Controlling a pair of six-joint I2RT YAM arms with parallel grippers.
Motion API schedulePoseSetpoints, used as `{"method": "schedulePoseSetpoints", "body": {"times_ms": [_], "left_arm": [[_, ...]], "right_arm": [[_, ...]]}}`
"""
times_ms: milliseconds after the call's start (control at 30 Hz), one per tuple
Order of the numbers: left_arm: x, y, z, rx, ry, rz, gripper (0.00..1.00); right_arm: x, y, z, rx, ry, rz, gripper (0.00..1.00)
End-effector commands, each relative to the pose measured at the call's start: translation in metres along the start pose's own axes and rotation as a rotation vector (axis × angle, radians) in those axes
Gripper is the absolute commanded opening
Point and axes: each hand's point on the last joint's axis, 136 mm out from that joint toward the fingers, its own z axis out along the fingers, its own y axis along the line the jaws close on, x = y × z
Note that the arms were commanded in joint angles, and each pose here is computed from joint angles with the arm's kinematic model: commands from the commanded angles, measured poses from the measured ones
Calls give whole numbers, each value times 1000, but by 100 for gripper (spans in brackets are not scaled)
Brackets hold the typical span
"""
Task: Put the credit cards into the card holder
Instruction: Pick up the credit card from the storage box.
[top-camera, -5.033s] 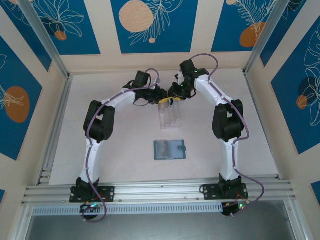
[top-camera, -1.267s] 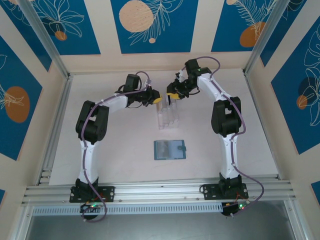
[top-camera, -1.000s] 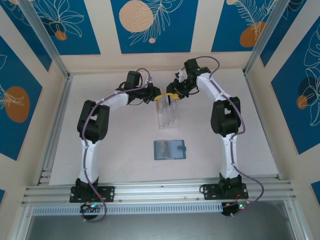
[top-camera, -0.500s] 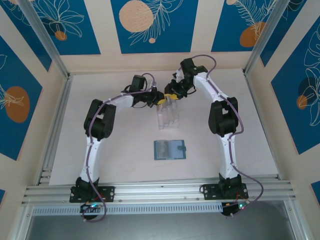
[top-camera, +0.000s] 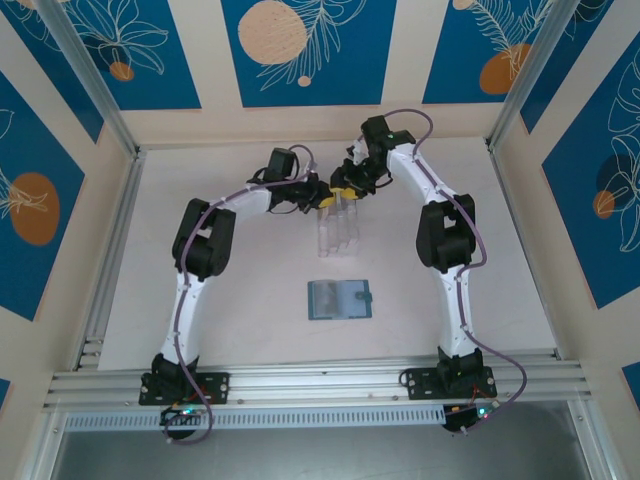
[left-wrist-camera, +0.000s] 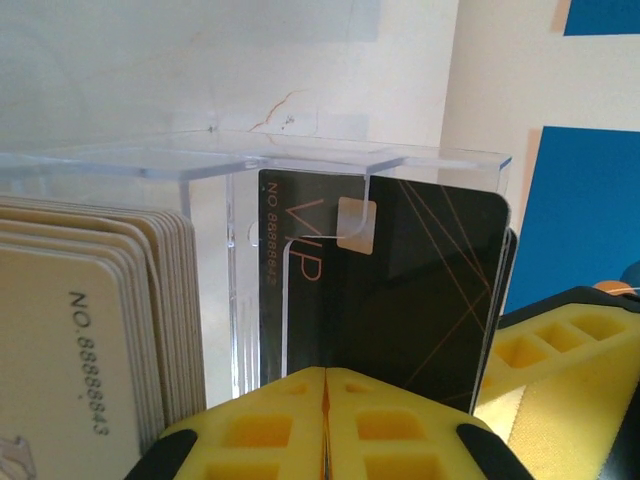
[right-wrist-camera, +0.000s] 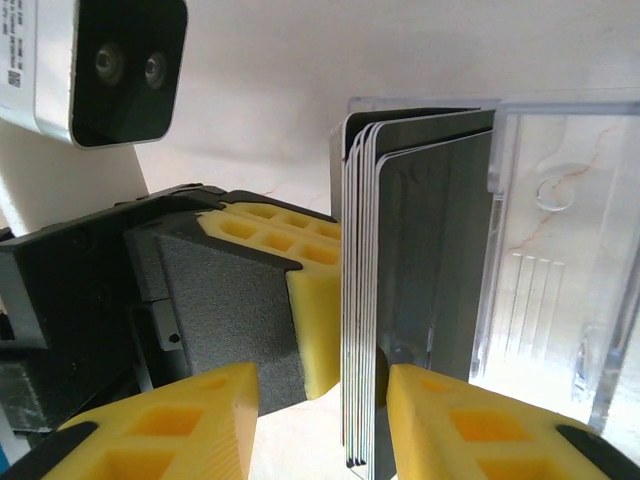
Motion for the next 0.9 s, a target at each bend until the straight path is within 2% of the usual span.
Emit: {"method": "schedulePoseSetpoints", "body": {"times_ms": [0,267,567,867], "left_arm": [[18,-4,22,-17,47,55,8],[21,3,24,-77,53,81,8],[24,15,25,-161,59,105,8],[24,12,27,-187,59,131,9]], "right_arm": [[12,14,3,-46,46,-9,39],[9,9,-8,-42,25,2,32],[7,15,-18,-50,-1,-10,31],[7,18,-24,-66,-7,-11,25]]}}
